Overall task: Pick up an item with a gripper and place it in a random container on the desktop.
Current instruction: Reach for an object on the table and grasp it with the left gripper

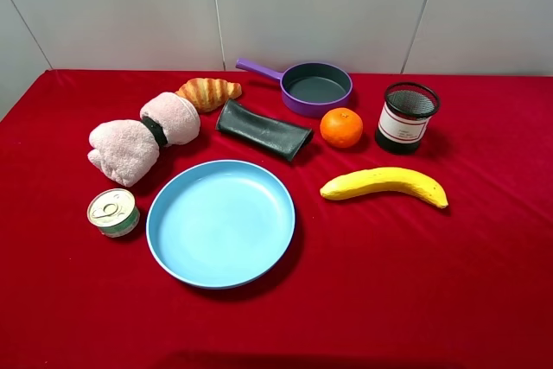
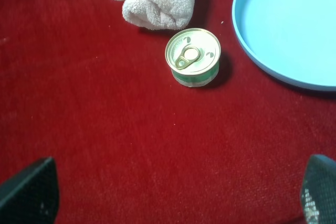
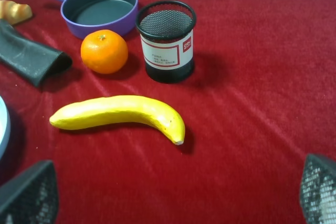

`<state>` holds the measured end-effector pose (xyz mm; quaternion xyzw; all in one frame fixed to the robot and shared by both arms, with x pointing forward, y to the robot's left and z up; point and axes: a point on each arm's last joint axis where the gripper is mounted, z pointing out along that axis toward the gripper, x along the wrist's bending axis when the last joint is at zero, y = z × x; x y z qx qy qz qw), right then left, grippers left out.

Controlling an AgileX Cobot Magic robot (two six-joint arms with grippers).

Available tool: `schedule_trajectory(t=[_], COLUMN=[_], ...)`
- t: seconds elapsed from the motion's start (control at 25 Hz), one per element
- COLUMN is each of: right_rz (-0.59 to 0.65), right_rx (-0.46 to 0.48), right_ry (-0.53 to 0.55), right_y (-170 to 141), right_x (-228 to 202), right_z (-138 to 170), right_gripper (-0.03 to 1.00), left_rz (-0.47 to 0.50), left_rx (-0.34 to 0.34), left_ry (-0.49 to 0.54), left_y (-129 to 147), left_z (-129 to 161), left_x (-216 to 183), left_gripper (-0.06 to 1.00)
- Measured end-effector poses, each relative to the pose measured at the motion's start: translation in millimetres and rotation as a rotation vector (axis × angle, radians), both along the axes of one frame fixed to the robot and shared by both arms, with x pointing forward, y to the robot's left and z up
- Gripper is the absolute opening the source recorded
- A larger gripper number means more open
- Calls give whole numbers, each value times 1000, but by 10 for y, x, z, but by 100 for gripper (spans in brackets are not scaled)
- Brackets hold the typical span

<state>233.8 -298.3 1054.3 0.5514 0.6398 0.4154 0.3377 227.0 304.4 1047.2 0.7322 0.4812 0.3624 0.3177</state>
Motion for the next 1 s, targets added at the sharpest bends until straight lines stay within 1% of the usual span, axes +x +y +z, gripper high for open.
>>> schedule_trajectory(t=[1.0], right_rz=[0], right_rx=[0], right_ry=[0], right_y=[0], right_x=[0], right_z=[0], right_gripper=[69], left_rz=[0], left_rx=[0], left_ry=[0], left_y=[0], left_z=[0], left_x=[0], left_gripper=[91])
